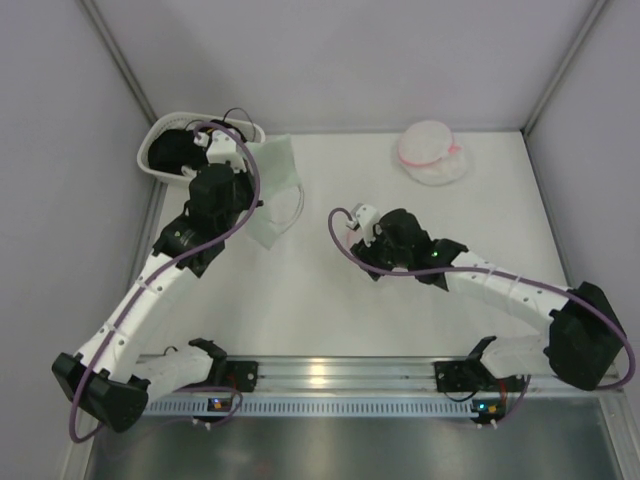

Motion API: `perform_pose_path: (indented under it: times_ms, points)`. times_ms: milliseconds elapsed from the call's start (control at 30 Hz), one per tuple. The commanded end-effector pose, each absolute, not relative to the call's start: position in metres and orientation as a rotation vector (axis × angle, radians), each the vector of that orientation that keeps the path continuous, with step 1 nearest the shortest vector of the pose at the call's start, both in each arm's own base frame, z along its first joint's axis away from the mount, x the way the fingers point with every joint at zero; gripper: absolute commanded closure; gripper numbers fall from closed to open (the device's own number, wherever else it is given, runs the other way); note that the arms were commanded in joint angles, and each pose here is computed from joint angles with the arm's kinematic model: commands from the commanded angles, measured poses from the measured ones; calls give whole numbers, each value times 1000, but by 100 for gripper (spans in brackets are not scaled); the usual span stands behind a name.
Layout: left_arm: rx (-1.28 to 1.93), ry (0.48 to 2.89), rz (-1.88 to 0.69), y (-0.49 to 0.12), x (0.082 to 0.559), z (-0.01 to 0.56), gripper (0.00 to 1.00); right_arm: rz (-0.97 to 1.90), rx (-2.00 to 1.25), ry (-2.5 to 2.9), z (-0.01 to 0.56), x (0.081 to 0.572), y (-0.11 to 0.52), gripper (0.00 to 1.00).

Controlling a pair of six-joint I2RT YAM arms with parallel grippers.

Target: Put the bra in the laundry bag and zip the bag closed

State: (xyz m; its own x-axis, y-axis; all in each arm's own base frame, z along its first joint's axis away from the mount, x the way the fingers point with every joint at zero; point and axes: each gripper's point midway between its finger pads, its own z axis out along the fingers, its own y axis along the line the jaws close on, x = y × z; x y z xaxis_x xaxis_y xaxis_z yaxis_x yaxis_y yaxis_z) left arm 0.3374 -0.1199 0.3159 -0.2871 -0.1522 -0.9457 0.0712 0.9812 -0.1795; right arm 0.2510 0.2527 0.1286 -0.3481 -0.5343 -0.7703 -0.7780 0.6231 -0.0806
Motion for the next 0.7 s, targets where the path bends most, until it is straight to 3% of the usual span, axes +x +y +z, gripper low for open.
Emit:
perform_pose_path:
  times_ms: [0,133,233,367,467,667]
  points:
    - [-68,1822,-219,-118,339,322,100,353,-1057,2020,135,256,260,46]
    - [-64,1820,-226,-118,339,323,100,275,-1028,2041,130,266,254,53]
    - [-62,1821,-227,-119,339,323,100,268,-1023,2047,129,269,256,64]
    - [-59,1821,-227,-119,338,323,100,295,-1022,2049,132,267,259,80]
    - [-57,1828,-225,-119,339,320,100,301,-1003,2034,137,267,258,100]
    - [-40,1833,-243,-123,339,320,100,302,-978,2031,148,269,258,96]
